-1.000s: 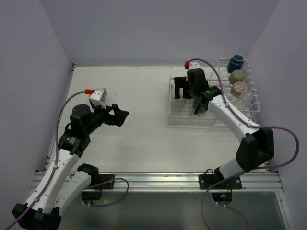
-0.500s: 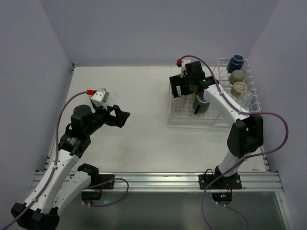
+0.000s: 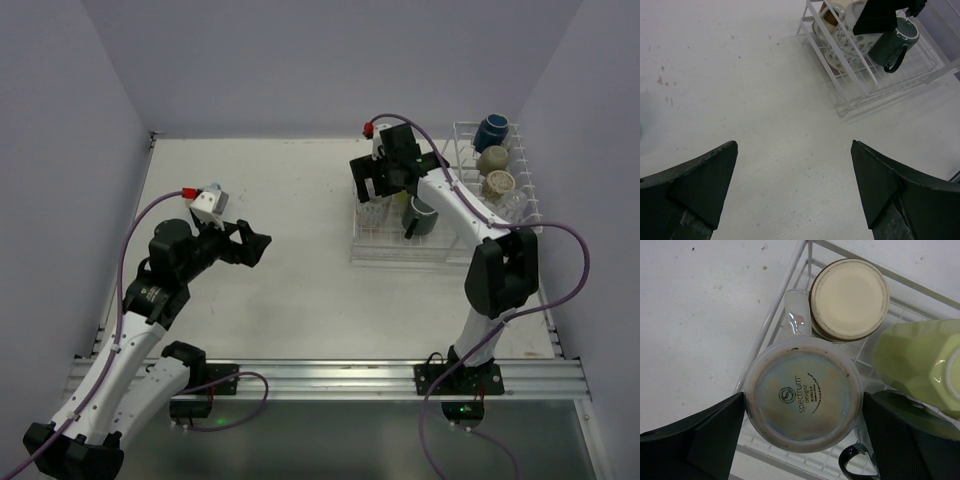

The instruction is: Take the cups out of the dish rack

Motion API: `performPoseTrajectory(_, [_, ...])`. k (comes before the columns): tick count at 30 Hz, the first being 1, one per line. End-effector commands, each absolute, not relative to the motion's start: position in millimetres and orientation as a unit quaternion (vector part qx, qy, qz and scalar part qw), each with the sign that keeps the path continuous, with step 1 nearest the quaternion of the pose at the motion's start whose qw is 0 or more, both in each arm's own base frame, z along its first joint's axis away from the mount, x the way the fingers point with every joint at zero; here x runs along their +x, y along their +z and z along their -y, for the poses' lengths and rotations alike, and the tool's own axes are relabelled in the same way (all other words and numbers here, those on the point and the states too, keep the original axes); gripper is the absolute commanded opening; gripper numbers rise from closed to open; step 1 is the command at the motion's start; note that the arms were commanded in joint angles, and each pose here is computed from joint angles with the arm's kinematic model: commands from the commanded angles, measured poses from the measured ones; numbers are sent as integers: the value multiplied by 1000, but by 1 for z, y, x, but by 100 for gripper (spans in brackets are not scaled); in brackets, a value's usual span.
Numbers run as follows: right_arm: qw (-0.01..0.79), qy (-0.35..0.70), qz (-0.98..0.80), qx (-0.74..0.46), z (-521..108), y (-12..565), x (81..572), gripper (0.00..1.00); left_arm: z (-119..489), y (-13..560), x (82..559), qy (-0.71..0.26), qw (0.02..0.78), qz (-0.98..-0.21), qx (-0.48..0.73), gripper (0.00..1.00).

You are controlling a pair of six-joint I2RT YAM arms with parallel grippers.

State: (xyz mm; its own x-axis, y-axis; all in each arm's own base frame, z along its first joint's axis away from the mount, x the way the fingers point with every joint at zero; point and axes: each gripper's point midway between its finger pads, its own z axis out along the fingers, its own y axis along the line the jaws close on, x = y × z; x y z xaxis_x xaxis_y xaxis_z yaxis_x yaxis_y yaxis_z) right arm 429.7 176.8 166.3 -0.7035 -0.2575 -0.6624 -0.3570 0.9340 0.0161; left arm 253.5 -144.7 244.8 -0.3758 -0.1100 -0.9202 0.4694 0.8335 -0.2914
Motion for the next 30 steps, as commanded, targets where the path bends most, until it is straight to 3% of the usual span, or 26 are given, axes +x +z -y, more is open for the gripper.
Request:
performPoseTrajectory(1, [345, 14, -925, -157, -158, 168, 438, 99, 146, 249, 256, -261, 558, -777, 127, 100])
performPoseTrajectory(27, [286, 86, -936, -186, -172, 126, 426, 99, 146, 246, 258, -259, 555, -781, 122, 100])
performPoseTrajectory(30, [298, 92, -936, -165, -170, 133, 420, 79, 148, 246, 257, -265, 554, -779, 125, 100])
